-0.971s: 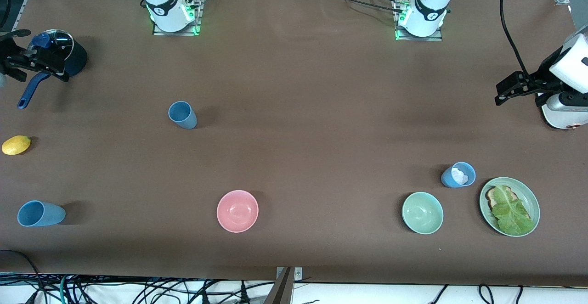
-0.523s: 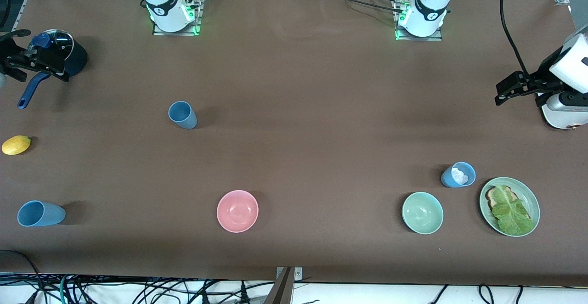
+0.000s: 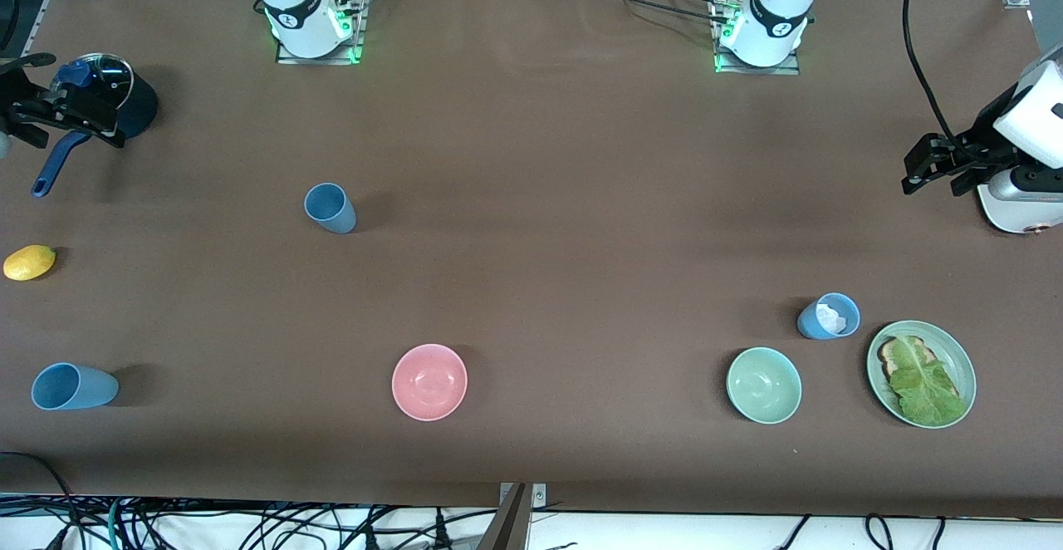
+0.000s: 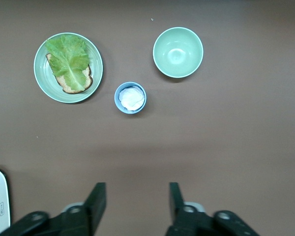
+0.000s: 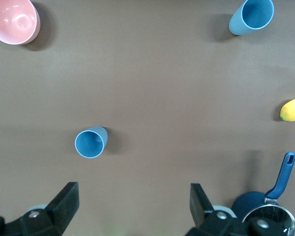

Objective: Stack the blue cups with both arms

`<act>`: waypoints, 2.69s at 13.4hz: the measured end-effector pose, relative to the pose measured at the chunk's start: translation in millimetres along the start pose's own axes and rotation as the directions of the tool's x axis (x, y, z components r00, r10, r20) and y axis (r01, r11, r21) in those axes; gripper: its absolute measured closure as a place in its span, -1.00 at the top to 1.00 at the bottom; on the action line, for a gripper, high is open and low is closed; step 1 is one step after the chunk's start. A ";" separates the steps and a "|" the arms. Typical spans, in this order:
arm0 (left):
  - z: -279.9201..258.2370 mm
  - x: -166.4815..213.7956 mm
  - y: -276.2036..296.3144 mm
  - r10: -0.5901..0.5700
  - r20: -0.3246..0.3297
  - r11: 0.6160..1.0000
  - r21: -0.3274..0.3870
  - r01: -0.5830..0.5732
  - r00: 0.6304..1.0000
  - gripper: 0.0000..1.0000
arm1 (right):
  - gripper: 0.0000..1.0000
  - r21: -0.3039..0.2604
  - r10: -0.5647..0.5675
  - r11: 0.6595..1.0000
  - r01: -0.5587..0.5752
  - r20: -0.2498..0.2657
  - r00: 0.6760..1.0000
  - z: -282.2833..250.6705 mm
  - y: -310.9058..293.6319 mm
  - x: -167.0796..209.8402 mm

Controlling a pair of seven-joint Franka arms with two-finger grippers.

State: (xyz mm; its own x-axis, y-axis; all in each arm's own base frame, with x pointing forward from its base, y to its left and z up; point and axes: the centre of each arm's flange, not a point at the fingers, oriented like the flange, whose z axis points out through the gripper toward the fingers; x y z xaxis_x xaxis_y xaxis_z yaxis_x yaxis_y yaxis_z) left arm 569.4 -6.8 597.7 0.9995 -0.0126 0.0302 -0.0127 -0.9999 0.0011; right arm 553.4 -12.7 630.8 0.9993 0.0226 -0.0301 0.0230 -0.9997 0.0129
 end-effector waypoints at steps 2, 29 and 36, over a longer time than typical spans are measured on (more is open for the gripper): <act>0.0 0.0 0.0 0.000 0.000 1.000 0.000 0.000 1.000 -0.31 | 1.00 0.000 0.000 1.000 0.000 0.000 1.000 0.0 0.0 0.0; -3.8 0.5 0.1 0.000 -0.008 1.000 0.000 0.000 1.000 1.00 | 1.00 0.000 0.000 1.000 0.000 0.000 1.000 0.0 0.0 0.0; -3.8 0.5 0.1 0.000 -0.008 1.000 0.000 0.000 1.000 1.00 | 1.00 0.000 0.000 1.000 0.000 0.000 1.000 0.0 0.0 0.0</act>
State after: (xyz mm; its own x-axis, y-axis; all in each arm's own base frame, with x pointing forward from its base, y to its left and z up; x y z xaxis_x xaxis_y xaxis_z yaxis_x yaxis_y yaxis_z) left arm 569.7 -6.9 601.5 0.9992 -0.0127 0.0378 -0.0127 -0.9999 0.0011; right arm 553.4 -12.7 630.8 0.9993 0.0225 -0.0301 0.0229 -0.9997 0.0129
